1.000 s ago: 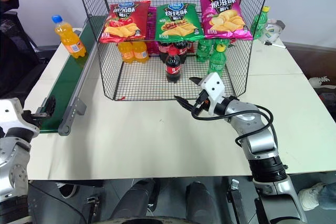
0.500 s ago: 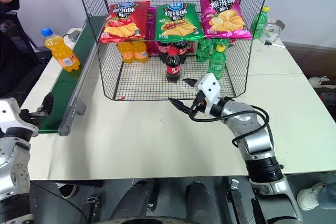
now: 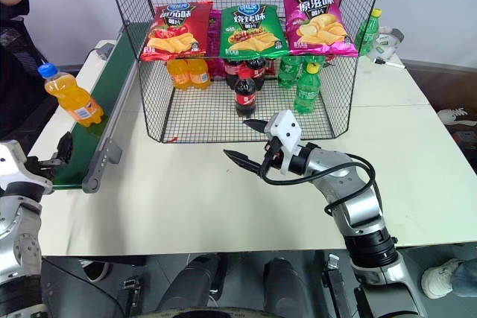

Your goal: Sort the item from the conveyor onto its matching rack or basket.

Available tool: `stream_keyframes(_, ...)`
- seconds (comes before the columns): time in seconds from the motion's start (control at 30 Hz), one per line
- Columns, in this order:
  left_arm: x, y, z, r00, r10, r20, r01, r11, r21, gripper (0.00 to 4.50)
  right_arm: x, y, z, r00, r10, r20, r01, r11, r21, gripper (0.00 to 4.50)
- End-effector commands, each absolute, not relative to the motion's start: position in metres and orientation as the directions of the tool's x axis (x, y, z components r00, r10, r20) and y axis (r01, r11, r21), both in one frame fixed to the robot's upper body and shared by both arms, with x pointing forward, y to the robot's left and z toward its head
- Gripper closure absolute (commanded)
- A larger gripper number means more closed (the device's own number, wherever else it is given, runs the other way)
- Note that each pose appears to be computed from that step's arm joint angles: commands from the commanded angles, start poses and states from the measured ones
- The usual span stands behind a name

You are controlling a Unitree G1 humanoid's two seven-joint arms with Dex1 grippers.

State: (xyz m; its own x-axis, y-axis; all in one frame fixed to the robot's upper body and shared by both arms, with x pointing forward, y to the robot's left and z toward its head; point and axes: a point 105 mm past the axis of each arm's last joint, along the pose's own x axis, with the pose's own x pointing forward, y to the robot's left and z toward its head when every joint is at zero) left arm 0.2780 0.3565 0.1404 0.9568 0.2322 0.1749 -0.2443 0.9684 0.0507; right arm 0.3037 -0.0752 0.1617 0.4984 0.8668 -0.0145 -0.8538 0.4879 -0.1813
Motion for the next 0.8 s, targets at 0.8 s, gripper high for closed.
stream_keyframes(0.8, 0.2762, 0.3565, 0.1701, 0.949, 0.196, 0.247, -0.214, 0.975, 0.051, 1.3, 0.2956, -0.0632, 0.1728, 0.469, 0.883, 0.025, -0.859, 0.462, -0.219, 0.0)
